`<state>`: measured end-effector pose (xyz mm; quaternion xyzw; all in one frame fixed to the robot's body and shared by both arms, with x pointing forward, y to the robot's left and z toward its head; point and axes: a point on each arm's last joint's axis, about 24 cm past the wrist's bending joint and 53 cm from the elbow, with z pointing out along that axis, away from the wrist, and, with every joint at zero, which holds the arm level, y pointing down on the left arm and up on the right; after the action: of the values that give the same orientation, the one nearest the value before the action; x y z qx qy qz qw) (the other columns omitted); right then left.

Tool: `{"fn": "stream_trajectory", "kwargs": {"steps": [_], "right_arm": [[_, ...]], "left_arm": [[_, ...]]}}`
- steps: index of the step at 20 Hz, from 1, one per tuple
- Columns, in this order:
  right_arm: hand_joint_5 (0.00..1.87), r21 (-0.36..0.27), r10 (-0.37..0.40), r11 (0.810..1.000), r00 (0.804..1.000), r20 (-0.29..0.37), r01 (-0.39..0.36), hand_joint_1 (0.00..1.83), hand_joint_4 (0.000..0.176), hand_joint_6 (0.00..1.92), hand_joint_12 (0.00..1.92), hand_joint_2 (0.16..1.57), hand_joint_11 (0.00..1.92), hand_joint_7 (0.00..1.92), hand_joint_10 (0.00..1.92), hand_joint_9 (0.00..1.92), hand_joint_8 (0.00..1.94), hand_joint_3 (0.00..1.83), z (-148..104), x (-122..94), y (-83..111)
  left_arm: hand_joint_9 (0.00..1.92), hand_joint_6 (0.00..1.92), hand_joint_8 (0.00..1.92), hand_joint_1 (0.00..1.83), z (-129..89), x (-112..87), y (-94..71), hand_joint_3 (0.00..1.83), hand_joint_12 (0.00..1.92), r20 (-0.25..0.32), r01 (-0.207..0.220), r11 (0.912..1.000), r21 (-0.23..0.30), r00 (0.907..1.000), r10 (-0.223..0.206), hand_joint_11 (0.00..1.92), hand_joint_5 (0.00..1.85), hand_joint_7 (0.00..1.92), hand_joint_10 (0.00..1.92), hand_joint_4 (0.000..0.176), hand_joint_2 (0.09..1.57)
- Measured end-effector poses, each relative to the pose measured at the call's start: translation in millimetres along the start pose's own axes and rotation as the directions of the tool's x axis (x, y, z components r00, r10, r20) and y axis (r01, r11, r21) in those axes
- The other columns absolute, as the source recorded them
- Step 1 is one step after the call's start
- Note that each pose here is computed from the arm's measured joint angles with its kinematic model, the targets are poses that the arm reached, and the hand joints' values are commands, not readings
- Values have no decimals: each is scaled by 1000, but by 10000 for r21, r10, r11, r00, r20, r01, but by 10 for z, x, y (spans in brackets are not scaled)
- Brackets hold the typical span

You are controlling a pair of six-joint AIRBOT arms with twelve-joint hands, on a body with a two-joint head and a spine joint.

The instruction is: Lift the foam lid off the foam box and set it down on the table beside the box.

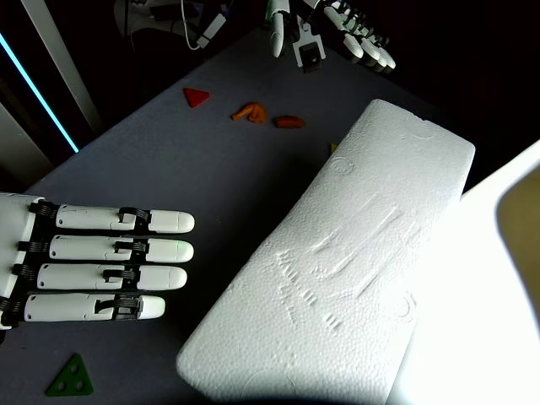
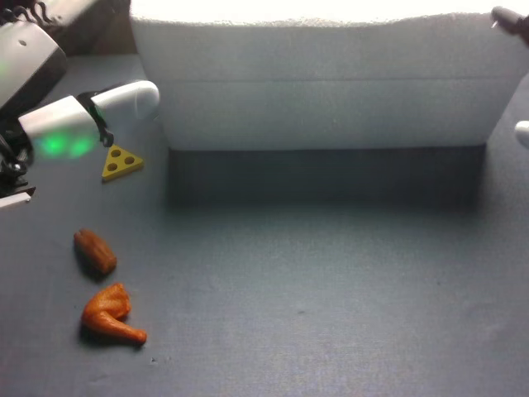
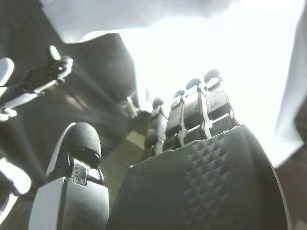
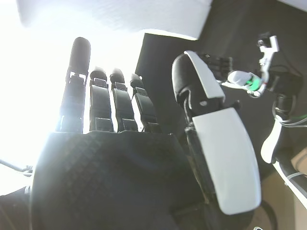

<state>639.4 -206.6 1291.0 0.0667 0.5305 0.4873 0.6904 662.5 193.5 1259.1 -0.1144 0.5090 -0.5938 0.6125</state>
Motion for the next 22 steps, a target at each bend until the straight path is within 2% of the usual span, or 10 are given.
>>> {"fn": "stream_trajectory", "kwargs": {"steps": [1, 2, 3, 4, 6, 10, 13, 18, 20, 22], "right_arm": [[0, 91, 37, 10000, 9999, 167, -38, 434, 0, 0, 390, 1321, 0, 0, 0, 1, 0, 0, 6, -33, -34], [0, 315, 189, 9993, 9986, 497, -205, 438, 35, 0, 994, 1306, 0, 0, 0, 0, 0, 0, 19, -82, -115], [0, 368, 233, 9990, 9982, 561, -254, 438, 35, 0, 994, 1306, 0, 0, 0, 0, 0, 0, 23, -86, -135], [0, 524, 323, 9980, 9966, 752, -363, 421, 93, 0, 947, 1294, 0, 0, 0, 0, 0, 6, 37, -105, -203], [0, 627, 435, 9968, 9937, 1037, -501, 431, 78, 0, 538, 1301, 0, 0, 0, 0, 0, 2, 66, -149, -253], [0, 934, 422, 9938, 9818, 1850, -603, 542, 64, 0, 621, 1259, 0, 0, 0, 0, 0, 0, 103, -383, -385], [0, 1070, 470, 9917, 9747, 2184, -718, 613, 106, 0, 1403, 1206, 0, 0, 0, 0, 0, 0, 156, -472, -451], [0, 1250, 335, 9901, 9724, 2311, -638, 673, 57, 0, 1511, 1220, 0, 0, 54, 83, 0, 0, 341, -539, -514], [0, 1496, 357, 9862, 9737, 2249, -707, 794, 81, 0, 1421, 1217, 0, 0, 9, 8, 0, 0, 402, -536, -592], [0, 1799, 324, 9810, 9758, 2162, -724, 792, 89, 0, 1399, 1213, 0, 0, 5, 8, 0, 0, 413, -512, -684]], "left_arm": [[0, 0, 0, 470, 4, -33, 13, 2, 47, 182, 29, 10000, -11, 9998, -29, 0, 0, 0, 0, 99, 1298], [5, 0, 0, 471, 13, -79, 17, 0, 476, 406, 51, 10000, 40, 9992, -53, 0, 0, 0, 2, 107, 1259], [5, 0, 0, 471, 18, -97, 14, 0, 476, 496, 78, 9999, 66, 9987, -81, 0, 0, 0, 2, 107, 1259], [0, 0, 0, 534, 55, -162, 40, 0, 588, 763, 111, 9999, 86, 9970, -117, 0, 0, 0, 0, 110, 1203], [0, 0, 0, 594, 89, -214, 103, 0, 417, 1052, 305, 9995, -11, 9940, -302, 0, 0, 0, 0, 112, 1173], [0, 0, 0, 614, 197, -250, 266, 1, 338, 1321, 568, 9974, -444, 9900, -505, 0, 0, 0, 0, 103, 1098], [0, 0, 0, 658, 245, -288, 322, 0, 0, 1524, 699, 9961, -542, 9864, -610, 0, 0, 0, 0, 56, 1066], [0, 0, 0, 694, 271, -406, 459, 0, 0, 1835, 713, 9934, -901, 9816, -538, 0, 0, 0, 0, 37, 1067], [0, 0, 0, 775, 295, -421, 525, 0, 0, 1973, 847, 9906, -1070, 9784, -623, 0, 0, 0, 0, 96, 1061], [0, 0, 0, 804, 315, -390, 578, 0, 0, 1990, 956, 9883, -1185, 9774, -706, 0, 0, 0, 0, 65, 1076]]}}
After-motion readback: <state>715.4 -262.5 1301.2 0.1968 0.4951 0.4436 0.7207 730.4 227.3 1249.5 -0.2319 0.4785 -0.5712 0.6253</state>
